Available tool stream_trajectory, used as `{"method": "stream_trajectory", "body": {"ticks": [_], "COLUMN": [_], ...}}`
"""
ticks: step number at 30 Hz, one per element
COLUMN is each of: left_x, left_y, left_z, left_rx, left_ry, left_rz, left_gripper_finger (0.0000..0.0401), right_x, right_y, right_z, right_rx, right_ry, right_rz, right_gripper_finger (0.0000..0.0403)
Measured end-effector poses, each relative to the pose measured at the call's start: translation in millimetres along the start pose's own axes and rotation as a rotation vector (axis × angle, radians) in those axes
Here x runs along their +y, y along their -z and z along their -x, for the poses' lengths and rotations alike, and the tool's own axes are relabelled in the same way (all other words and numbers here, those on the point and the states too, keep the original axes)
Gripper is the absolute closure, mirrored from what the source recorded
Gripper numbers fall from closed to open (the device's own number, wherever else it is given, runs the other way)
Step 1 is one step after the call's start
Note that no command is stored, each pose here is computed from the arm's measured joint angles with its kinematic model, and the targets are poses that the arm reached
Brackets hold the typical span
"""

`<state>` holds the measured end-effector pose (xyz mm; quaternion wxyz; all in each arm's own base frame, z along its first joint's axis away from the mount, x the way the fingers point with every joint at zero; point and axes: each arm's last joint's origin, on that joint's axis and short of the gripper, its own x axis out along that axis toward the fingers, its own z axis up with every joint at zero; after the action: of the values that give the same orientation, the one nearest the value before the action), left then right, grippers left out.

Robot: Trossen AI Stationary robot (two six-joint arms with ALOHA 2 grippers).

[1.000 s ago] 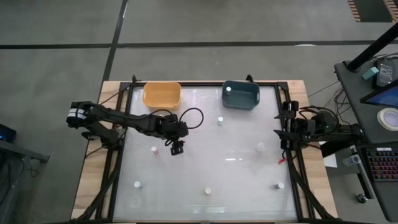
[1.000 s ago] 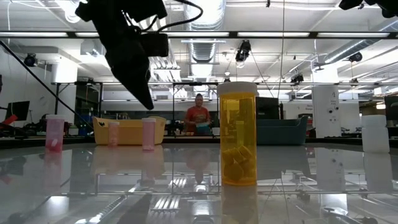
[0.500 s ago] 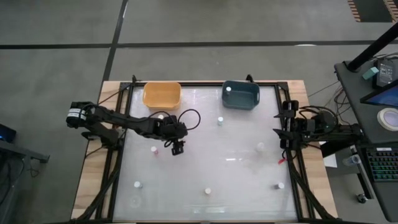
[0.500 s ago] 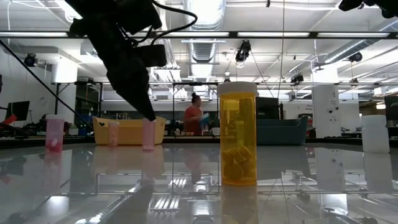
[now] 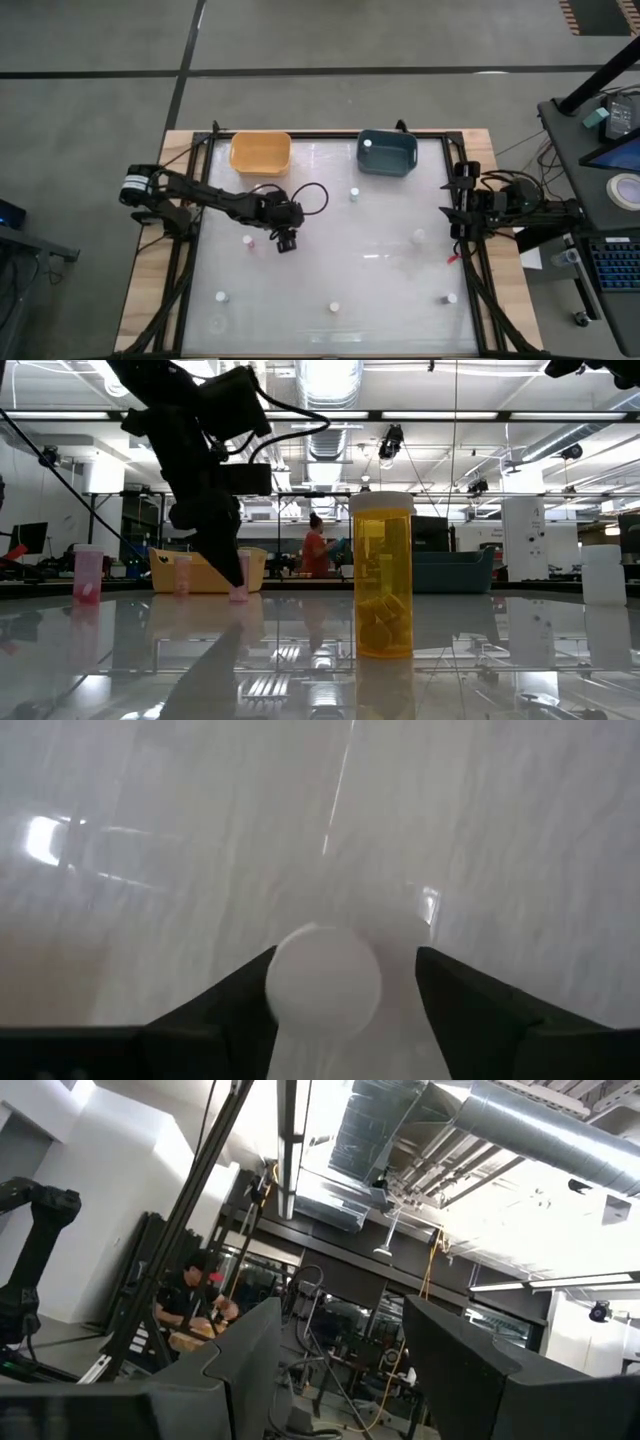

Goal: Pick and place medicine bottles into bin by pill shape (circle, oval)
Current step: Put the middle pink tablet bottle into the yellow bin

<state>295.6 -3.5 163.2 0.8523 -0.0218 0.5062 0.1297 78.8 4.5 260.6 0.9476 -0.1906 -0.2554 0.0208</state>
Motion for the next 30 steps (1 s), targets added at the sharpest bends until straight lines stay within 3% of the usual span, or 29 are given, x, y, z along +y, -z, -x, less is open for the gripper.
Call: {"method": "stream_trajectory", "body": {"ticks": [19, 30], "left_x": [3, 3], "left_y": [-9, -9], "left_z": [22, 22], "left_rx": [-0.066, -0.049], "left_ry": [0.016, 0.012], "left_rz": [0.014, 0.011], "left_gripper_finger": [0.0219, 0.0309], "right_x": [0, 0], "right_y": [2, 1], "right_z": [0, 0], "right_rx": [0.023, 0.022], "right_ry": [0.02, 0.021], "right_rz": [-0.001, -0.002], "right_gripper_finger": [0.02, 0.02]}}
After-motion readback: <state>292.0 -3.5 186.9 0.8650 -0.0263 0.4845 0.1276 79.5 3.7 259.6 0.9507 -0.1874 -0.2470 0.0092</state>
